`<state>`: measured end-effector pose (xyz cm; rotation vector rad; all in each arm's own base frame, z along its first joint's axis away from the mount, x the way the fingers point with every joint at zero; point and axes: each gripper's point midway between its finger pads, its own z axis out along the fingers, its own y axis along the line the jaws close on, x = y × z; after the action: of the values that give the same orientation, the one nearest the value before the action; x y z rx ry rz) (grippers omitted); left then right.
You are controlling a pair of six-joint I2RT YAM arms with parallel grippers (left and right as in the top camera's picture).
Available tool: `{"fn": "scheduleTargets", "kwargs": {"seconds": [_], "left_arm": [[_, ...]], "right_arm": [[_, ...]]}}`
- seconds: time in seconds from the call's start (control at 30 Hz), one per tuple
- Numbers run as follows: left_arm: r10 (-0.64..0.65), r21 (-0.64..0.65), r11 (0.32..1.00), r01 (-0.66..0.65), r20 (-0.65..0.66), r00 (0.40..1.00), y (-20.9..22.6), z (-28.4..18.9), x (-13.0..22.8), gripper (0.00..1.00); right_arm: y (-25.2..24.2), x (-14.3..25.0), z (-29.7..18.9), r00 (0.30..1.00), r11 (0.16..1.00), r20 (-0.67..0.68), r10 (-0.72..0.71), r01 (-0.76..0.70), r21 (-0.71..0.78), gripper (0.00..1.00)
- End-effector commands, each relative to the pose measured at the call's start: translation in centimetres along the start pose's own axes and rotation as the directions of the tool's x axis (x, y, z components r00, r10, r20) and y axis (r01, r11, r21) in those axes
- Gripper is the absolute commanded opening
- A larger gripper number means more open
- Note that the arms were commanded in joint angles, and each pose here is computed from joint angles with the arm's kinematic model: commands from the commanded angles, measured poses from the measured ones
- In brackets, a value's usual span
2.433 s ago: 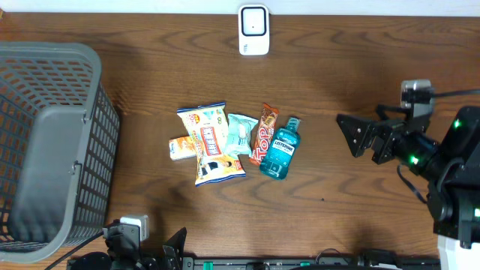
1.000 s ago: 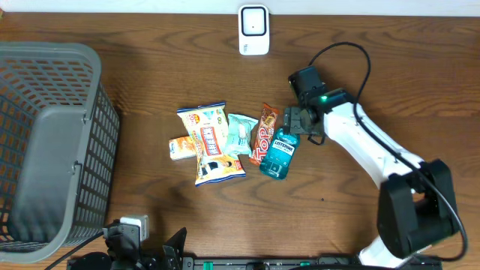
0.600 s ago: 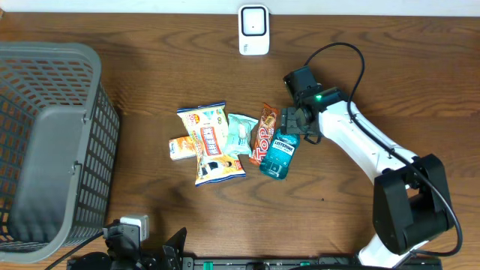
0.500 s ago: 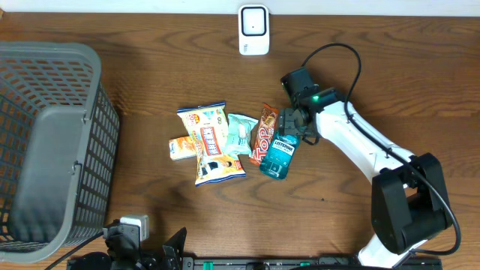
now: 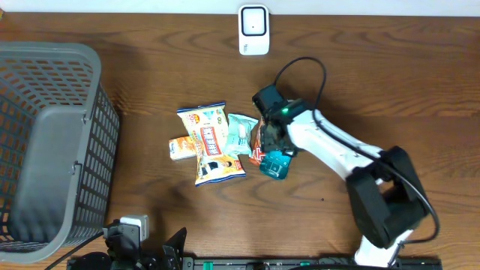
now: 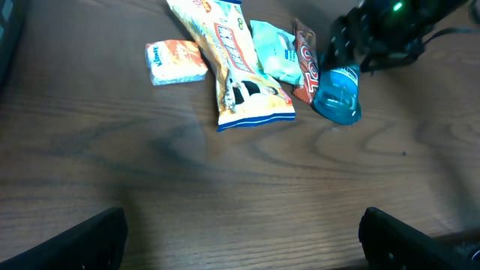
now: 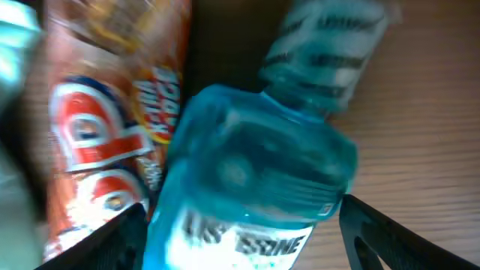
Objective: Scan the item barcode
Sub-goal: 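Lower the right gripper and grasp the Listerine bottle neck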
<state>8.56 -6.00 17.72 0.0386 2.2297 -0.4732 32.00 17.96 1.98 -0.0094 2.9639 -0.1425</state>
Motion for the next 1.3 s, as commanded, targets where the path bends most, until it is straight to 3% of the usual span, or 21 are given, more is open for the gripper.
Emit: {"fn": "scheduleTargets", "kwargs": {"seconds": [0.0, 0.33, 0.77, 0.9, 1.13, 1.27], "left_arm": [[0.023, 0.006, 1.000, -0.023, 0.009, 1.000, -0.1, -0.2, -0.1, 0.98], [0.023, 0.006, 1.000, -0.023, 0.009, 1.000, -0.1, -0.2, -0.1, 0.98], [0.023, 0.006, 1.000, -0.023, 0.009, 1.000, -0.1, -0.2, -0.1, 0.98], [0.023, 0.006, 1.000, -0.023, 0.009, 1.000, -0.1, -0.2, -0.1, 0.98], [0.023, 0.006, 1.000, -0.023, 0.009, 1.000, -0.1, -0.2, -0.1, 0.98], [0.023, 0.006, 1.000, -0.023, 0.009, 1.000, -0.1, -0.2, -0.1, 0.98]], "right_arm": [[0.5, 0.4, 0.4, 1.000, 0.999, -0.007, 0.030, -0.030, 0.025, 0.72], [-1.8, 3.4, 1.3, 0.991, 0.989, -0.129, 0.032, -0.013, 0.148, 0.59], [-3.7, 4.6, 1.8, 0.982, 0.967, -0.183, -0.049, 0.092, 0.238, 0.63], [-3.9, 5.7, 2.9, 0.968, 0.961, -0.239, -0.075, 0.134, 0.243, 0.59], [-1.9, 8.0, 3.9, 0.910, 0.966, -0.365, -0.197, 0.243, 0.084, 0.45], [0.8, 9.0, 3.3, 0.837, 0.923, -0.389, -0.384, 0.348, -0.163, 0.42]]}}
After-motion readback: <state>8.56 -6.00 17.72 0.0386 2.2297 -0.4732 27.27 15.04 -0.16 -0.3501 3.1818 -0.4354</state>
